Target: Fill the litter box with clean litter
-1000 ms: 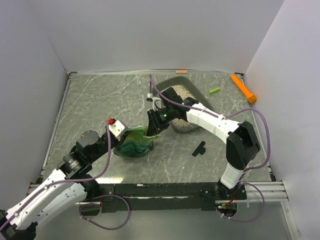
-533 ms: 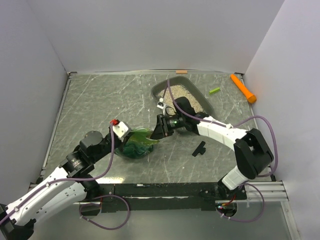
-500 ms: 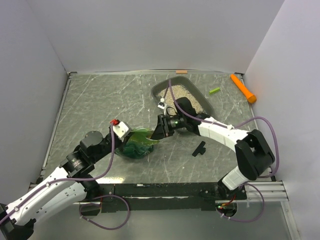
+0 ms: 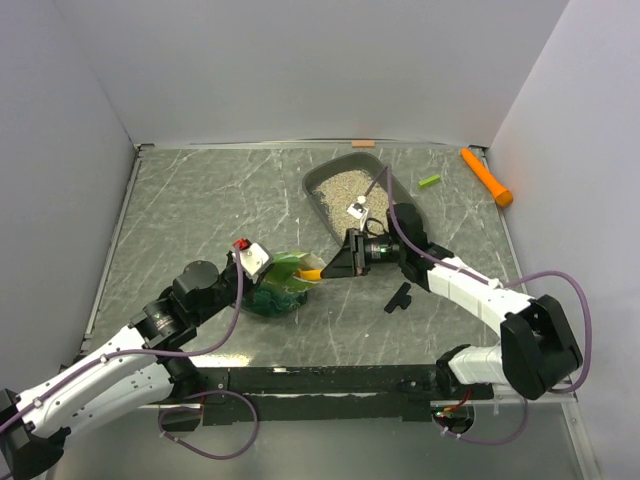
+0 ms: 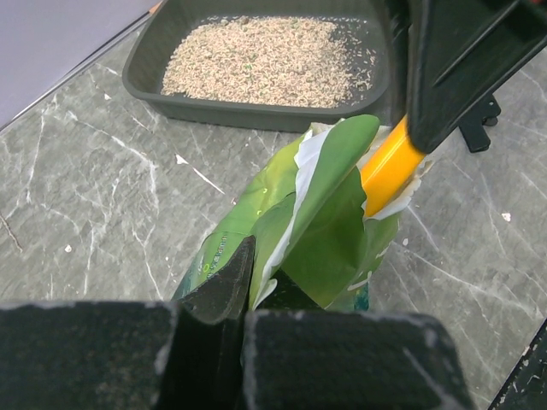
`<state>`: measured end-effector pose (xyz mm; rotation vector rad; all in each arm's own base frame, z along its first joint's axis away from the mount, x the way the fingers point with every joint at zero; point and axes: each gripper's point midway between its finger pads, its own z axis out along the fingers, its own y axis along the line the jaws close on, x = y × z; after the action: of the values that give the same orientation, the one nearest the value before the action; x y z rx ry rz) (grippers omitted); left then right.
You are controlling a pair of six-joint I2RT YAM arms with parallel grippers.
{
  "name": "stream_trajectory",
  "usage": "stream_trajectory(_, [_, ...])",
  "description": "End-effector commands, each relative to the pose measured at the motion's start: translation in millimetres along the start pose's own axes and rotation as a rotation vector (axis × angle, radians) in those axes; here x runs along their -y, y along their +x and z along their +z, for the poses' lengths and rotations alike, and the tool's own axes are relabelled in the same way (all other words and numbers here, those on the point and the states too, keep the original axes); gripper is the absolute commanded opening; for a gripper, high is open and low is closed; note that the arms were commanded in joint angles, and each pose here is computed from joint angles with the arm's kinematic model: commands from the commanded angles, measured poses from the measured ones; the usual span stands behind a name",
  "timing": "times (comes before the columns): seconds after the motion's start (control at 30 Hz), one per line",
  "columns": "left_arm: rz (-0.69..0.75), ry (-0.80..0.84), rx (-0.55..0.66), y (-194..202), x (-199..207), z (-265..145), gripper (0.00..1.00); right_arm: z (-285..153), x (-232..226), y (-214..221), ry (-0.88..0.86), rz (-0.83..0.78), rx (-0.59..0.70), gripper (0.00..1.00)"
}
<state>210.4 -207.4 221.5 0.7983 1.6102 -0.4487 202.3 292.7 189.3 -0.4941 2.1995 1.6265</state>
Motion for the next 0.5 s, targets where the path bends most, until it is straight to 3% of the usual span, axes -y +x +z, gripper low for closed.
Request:
stream_trajectory(0.0, [0.005,0.021,-0.019,3,7,4,0.01,-23,-30,0,-0.112,-0.066,0.024,0.0])
stream_trajectory(0.47, [0.014,0.018,-0.058,12,9,9,0.01,-66,-29,11,-0.111,-0.021,0.153,0.0])
